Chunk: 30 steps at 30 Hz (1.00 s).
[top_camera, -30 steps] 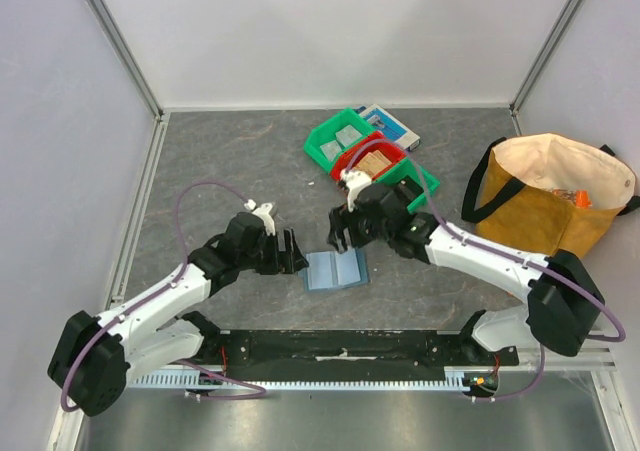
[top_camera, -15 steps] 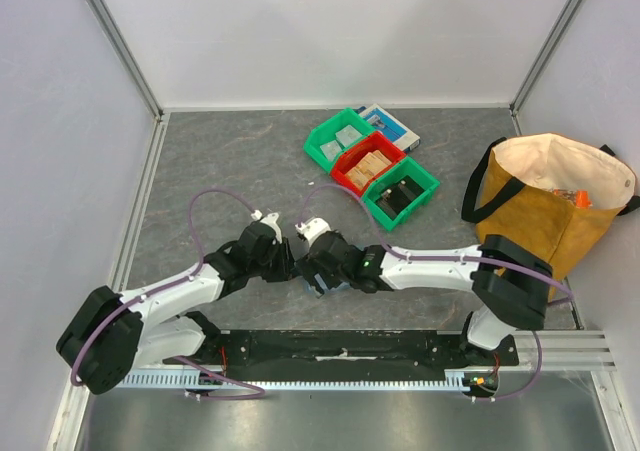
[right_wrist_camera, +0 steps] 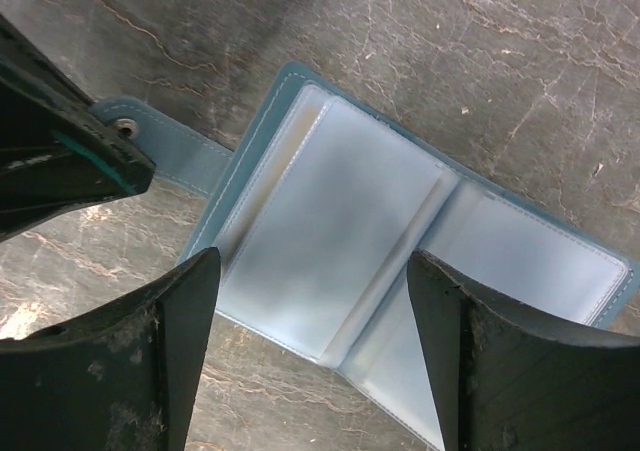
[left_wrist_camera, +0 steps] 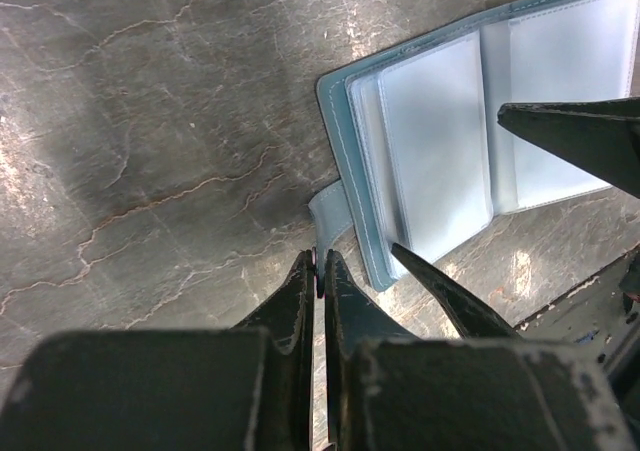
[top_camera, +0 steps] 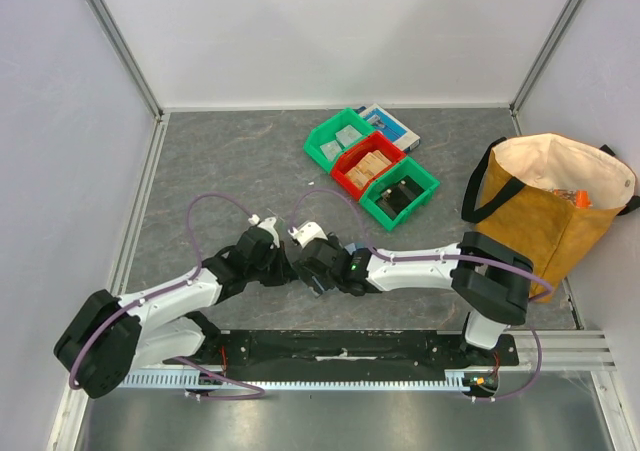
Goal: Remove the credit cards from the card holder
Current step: Remove the credit card from the card holder.
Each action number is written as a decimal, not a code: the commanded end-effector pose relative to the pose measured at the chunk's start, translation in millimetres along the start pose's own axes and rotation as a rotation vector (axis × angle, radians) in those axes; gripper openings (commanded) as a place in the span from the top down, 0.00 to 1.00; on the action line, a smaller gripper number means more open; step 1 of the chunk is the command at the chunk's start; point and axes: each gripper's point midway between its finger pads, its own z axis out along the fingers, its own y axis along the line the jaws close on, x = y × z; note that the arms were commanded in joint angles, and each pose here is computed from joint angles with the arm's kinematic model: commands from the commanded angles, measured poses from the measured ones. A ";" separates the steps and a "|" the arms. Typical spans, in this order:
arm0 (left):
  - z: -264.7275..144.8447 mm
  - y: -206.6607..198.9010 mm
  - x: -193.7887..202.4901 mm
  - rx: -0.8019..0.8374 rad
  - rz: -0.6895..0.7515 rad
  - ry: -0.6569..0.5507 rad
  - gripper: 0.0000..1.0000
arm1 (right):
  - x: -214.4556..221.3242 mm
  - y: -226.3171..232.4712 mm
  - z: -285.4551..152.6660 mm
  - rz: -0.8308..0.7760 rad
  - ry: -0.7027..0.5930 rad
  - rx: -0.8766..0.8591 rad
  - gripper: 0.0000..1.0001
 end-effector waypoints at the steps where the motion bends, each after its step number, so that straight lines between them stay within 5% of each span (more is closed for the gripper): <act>1: -4.4 -3.2 -4.6 0.011 -0.007 -0.032 0.98 | -7.3 -3.9 0.5 -0.001 -0.013 0.046 0.19; 16: -13.6 -1.2 5.4 0.012 0.009 0.013 0.98 | -18.5 -30.5 -22.5 0.026 -0.043 0.097 0.65; 20: -18.0 -5.7 8.5 0.036 0.014 0.029 0.98 | -27.7 -45.1 -26.5 0.057 -0.060 0.120 0.72; 30: -23.4 -3.1 13.8 0.037 -0.007 0.030 0.98 | -34.6 -95.4 -24.9 0.130 -0.053 0.184 0.69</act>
